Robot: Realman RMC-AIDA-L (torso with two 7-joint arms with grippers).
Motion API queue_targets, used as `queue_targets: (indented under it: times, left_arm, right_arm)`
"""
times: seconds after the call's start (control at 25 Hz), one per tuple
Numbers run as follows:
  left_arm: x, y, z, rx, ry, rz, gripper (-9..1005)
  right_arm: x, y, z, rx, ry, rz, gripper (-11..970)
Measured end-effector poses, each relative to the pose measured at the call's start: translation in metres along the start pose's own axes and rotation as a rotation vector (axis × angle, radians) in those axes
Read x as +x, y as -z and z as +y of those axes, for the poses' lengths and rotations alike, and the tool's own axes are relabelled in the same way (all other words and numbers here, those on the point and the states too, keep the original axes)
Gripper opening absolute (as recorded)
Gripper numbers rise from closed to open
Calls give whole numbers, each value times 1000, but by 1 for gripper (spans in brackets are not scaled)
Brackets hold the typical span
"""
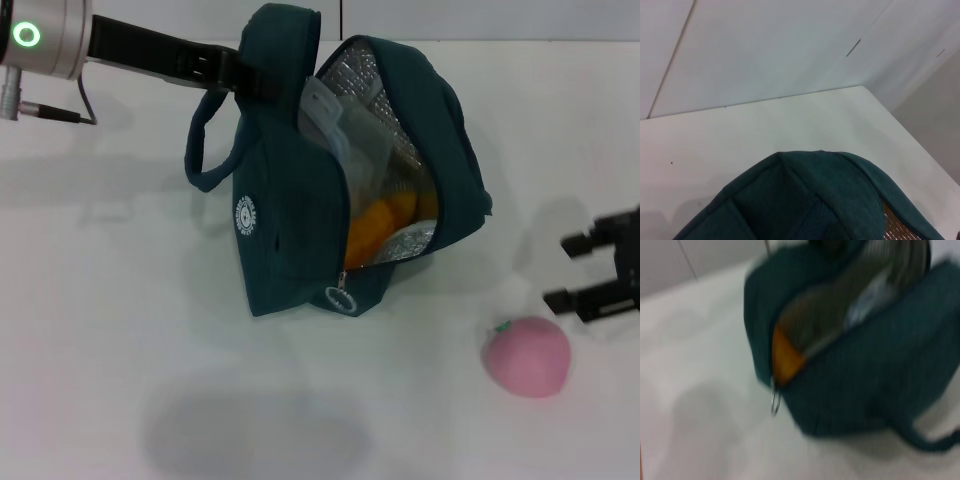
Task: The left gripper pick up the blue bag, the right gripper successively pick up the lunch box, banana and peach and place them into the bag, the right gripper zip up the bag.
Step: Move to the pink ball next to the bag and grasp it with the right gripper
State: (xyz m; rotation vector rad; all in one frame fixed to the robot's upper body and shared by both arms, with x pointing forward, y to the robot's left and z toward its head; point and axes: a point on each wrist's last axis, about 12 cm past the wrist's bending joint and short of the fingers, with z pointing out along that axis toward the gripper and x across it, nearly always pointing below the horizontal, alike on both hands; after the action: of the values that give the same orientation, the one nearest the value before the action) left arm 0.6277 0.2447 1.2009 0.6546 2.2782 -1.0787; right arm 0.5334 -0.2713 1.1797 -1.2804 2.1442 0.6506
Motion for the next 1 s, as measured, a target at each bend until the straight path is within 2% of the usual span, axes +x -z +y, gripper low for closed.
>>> queue_targets:
  times: [0.24,0.6,1.0]
  left_arm:
    - [-9,-3,-4,-2,-17,-8,48]
    - [-13,-5,-7,4,-28,-9,48]
    - [-13,-5,-7,4,-31,-9,48]
  right_arm:
    - [0,-17,-1,7,-34,178,750]
    - [-10,-38,-8,-55,-65,241,750]
    - [-15,-62,-9,-75,-30,286,751]
